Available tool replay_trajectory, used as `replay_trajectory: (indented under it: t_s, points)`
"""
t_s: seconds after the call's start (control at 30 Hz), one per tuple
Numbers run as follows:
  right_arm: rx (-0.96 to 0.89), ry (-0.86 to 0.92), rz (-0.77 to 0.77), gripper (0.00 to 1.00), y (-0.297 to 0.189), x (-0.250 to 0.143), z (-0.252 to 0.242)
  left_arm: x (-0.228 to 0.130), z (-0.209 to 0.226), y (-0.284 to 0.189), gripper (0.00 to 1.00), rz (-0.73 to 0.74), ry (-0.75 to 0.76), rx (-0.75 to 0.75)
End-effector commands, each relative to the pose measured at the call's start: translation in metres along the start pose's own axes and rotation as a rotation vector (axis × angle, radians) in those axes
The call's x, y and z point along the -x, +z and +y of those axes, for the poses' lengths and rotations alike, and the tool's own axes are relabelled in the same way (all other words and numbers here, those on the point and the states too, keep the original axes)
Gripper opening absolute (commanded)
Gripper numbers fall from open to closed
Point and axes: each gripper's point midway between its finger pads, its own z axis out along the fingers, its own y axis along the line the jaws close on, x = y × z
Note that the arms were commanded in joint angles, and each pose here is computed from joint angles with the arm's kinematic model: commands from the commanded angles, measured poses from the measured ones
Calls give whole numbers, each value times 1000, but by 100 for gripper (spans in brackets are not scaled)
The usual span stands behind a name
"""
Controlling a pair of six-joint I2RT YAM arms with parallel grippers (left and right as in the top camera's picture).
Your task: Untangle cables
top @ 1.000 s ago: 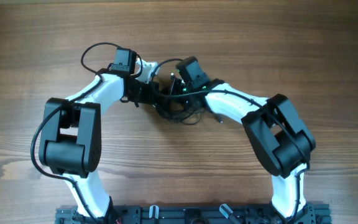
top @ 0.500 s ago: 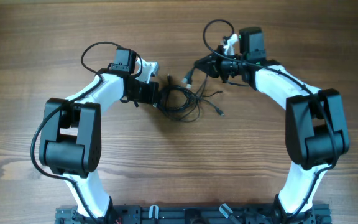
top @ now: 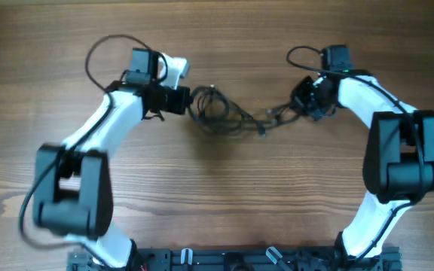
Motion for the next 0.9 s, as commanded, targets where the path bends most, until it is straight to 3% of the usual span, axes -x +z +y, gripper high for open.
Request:
replay_trajectory:
  t_s: [0.0,0.13,0.33,0.53,0.77,0.87]
  points:
    - [17,-151,-35,26,-34,11,7,34,-19,-51,4,-147,90,25]
    - [172,-367,-62,49,-92,-2,50,42,-32,-71,4,-193,115,14]
    - [599,-550,158,47,-156,-84,116,42,-42,-72,4,-196,54,-55]
    - [561,-567,293,50,-127,-149,137,43,-43,-72,4,-199,5,-61]
    - [432,-461,128,51,-88,-174,174,44,-42,-72,4,-195,-172,-79]
    - [451,-440,141,44,-73,-182,186,44,-45,-72,4,-191,-216,-96]
